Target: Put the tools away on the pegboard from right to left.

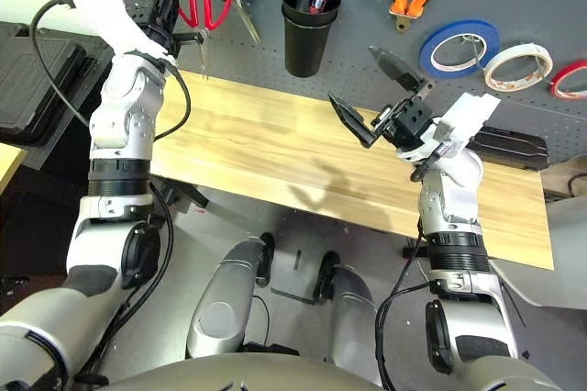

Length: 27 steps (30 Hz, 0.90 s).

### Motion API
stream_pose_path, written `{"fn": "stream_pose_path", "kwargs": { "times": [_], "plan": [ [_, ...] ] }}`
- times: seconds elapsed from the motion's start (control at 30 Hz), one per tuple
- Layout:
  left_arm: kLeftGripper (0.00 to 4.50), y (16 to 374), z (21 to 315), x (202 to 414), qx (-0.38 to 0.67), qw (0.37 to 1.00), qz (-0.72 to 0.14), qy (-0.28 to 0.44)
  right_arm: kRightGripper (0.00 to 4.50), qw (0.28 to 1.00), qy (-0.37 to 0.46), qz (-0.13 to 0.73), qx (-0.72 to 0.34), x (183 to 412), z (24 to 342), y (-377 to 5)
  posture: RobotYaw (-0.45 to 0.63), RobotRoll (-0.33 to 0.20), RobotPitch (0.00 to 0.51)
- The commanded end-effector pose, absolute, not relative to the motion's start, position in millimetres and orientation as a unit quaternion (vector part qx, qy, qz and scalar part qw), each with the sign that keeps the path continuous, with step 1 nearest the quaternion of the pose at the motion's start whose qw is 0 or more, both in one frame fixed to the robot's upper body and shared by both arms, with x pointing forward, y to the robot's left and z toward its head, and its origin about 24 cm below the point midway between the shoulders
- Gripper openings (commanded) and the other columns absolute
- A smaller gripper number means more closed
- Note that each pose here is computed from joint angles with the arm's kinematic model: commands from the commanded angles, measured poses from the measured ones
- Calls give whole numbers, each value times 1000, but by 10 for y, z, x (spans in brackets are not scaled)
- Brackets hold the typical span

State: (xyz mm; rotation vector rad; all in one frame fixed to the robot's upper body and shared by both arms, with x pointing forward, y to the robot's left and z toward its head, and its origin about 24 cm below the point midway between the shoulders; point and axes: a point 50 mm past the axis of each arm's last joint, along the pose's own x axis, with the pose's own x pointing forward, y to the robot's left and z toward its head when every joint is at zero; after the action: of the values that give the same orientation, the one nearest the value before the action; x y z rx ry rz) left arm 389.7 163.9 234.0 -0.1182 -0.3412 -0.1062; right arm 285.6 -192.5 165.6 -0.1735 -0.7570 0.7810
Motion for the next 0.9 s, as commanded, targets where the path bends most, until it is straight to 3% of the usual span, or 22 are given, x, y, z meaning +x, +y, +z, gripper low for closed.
{"fn": "stream_pose_path", "kwargs": {
  "times": [0.03, 0.2, 0.37, 0.6, 0.9],
  "plan": [
    [22, 1629, 2307, 3984, -50, 983, -56, -168, 4500, 850, -352, 381, -87, 2795, 1652, -1892, 178, 0, 208],
    [22, 1687, 2272, 4085, -44, 986, -36, -159, 4500, 851, -346, 386, -84, 2737, 1652, -1855, 166, 0, 205],
    [1647, 1683, 2224, 4071, -35, 985, -39, -166, 4500, 852, -343, 387, -80, 2727, 1653, -1832, 165, 0, 211],
    [4456, 1705, 2076, 3857, -16, 982, -52, -180, 4500, 856, -337, 385, -69, 2744, 1628, -1806, 182, 0, 223],
    [4456, 1867, 1811, 3287, 28, 982, -73, -173, 4500, 913, -276, 298, -30, 2811, 1466, -1939, 199, 0, 236]
  ]
}}
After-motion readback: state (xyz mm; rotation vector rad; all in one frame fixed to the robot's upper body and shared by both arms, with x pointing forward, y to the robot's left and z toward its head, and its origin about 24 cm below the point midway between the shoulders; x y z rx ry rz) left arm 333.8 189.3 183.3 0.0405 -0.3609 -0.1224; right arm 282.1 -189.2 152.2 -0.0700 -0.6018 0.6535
